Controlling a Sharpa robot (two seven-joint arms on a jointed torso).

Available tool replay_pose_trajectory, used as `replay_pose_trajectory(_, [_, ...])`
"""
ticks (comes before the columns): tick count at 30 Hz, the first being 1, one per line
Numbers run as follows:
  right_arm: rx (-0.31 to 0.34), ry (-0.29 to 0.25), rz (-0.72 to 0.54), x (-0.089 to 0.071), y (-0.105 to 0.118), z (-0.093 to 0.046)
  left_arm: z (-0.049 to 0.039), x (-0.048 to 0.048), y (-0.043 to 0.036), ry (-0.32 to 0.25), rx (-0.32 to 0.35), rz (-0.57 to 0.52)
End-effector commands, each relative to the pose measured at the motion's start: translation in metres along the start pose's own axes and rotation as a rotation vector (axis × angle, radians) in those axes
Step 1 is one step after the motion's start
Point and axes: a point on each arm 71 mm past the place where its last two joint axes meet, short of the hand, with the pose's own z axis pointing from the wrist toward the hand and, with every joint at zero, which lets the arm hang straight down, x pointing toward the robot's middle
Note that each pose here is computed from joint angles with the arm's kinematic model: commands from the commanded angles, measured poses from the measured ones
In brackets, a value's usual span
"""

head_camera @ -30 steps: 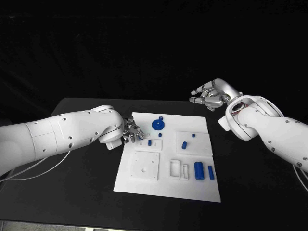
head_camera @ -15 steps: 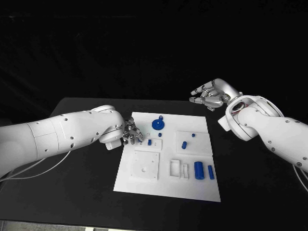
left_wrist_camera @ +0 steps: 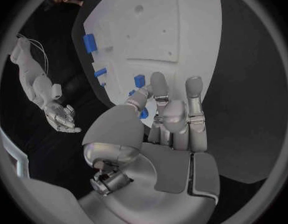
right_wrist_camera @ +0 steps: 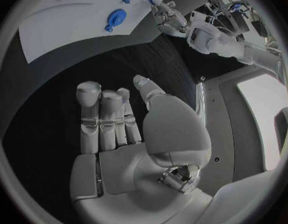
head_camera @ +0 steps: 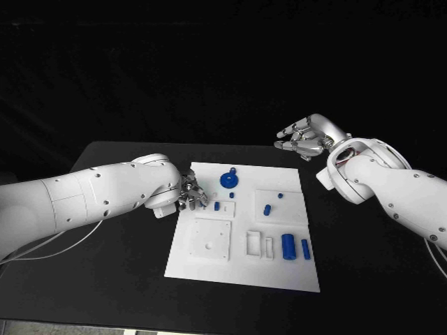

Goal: Assemble the parts on the task board

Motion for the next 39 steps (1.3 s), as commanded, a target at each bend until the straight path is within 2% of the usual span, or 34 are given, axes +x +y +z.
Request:
replay_pose_trajectory(1, [-0.004, 0.016, -0.001, 0.0013, 0.0002, -0.0002, 0.0005, 0.0036, -0.0015, 0.02, 0.011, 0.034])
replay_pose_trajectory(39, [-0.003, 0.019, 0.0, 0.0025, 0.0004, 0.0004, 0.0007, 0.0085, -0.0015, 0.066, 0.002, 0.084])
